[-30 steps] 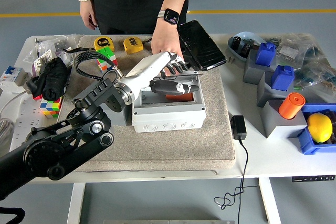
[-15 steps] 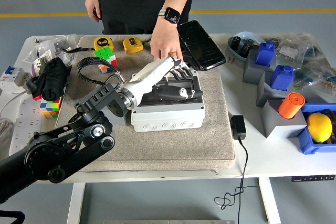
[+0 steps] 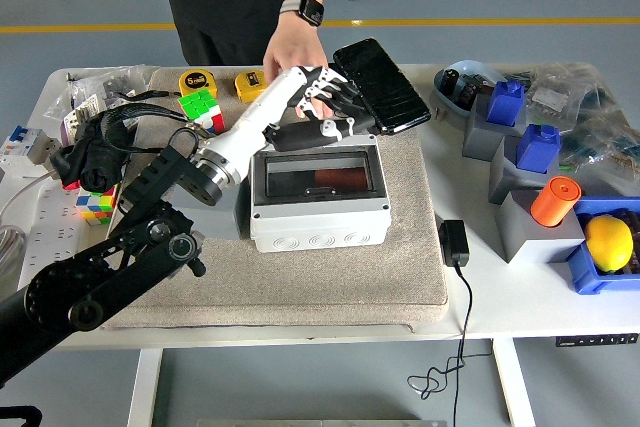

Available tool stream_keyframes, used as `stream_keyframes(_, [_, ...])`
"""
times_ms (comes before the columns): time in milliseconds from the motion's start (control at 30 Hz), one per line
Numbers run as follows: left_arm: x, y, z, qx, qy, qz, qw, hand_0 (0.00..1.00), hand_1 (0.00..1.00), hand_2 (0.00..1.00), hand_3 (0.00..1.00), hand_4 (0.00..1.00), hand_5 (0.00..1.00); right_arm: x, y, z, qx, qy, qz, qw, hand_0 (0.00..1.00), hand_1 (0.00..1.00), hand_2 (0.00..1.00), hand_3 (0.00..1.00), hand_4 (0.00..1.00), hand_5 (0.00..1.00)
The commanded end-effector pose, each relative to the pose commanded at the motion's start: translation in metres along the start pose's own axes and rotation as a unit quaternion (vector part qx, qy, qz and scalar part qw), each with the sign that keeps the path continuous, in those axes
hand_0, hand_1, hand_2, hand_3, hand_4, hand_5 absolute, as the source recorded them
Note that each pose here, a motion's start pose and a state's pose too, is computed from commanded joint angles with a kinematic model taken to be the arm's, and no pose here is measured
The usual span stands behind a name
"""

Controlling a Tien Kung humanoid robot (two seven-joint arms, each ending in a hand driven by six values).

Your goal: Fetch the battery,place it into the box,close the lid of the box

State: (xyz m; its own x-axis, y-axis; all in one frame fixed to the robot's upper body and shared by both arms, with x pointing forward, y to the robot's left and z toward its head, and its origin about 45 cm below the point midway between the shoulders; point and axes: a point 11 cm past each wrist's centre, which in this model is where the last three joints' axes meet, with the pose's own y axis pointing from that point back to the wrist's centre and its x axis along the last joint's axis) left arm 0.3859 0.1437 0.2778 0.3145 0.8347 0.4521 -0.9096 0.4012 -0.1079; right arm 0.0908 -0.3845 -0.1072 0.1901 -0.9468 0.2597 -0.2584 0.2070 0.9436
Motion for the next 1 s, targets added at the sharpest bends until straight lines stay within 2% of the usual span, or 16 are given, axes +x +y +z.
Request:
stream_keyframes(167, [0.049,0.003,-0.013,0.006,0.032,0.071,0.997,0.576,0.654,0.619,0.606,0.998,0.579,0.0,0.0,0.0,-0.001,0.0,0.0,1.0,0.723,0.68,0.681,0.641,0.998,0.576])
stream_keyframes(200, [0.06,0.005,-0.017,0.011,0.036,0.087,0.995,0.691,0.693,0.651,0.626,0.998,0.583,0.001,0.0,0.001,-0.002,-0.001,0.001,1.0,0.724,0.681,0.681,0.641,0.998,0.575])
stream_keyframes(267, [0.084,0.01,-0.025,0.02,0.037,0.12,0.992,0.691,0.693,0.651,0.626,0.998,0.583,0.002,0.0,0.002,-0.004,-0.001,0.002,1.0,0.724,0.681,0.681,0.641,0.998,0.575])
stream_keyframes(300, [0.091,0.012,-0.028,0.023,0.038,0.13,0.991,0.691,0.693,0.651,0.626,0.998,0.583,0.002,0.0,0.002,-0.005,-0.002,0.003,1.0,0.724,0.681,0.681,0.641,0.998,0.575])
stream_keyframes(367, [0.112,0.019,-0.037,0.035,0.037,0.16,0.986,0.691,0.693,0.651,0.626,0.998,0.583,0.004,0.0,0.003,-0.007,-0.003,0.005,1.0,0.724,0.681,0.681,0.641,0.998,0.575])
stream_keyframes(400, [0.12,0.022,-0.041,0.041,0.036,0.172,0.984,0.741,0.724,0.687,0.657,0.998,0.581,0.004,0.0,0.004,-0.008,-0.003,0.005,1.0,0.725,0.681,0.681,0.641,0.998,0.576])
stream_keyframes(500, [0.145,0.035,-0.056,0.062,0.04,0.209,0.975,0.741,0.724,0.687,0.657,0.998,0.581,0.007,-0.001,0.007,-0.014,-0.005,0.008,1.0,0.725,0.681,0.681,0.641,0.998,0.576])
stream_keyframes(733, [0.169,0.056,-0.076,0.089,0.071,0.247,0.962,0.721,0.714,0.683,0.65,0.998,0.564,0.01,-0.001,0.011,-0.019,-0.009,0.012,1.0,0.723,0.681,0.681,0.642,0.998,0.576])
stream_keyframes(1000, [0.188,0.068,-0.08,0.089,0.102,0.274,0.952,0.708,0.701,0.675,0.641,0.998,0.553,0.012,-0.001,0.006,-0.014,-0.01,0.014,1.0,0.725,0.681,0.682,0.641,0.998,0.576])
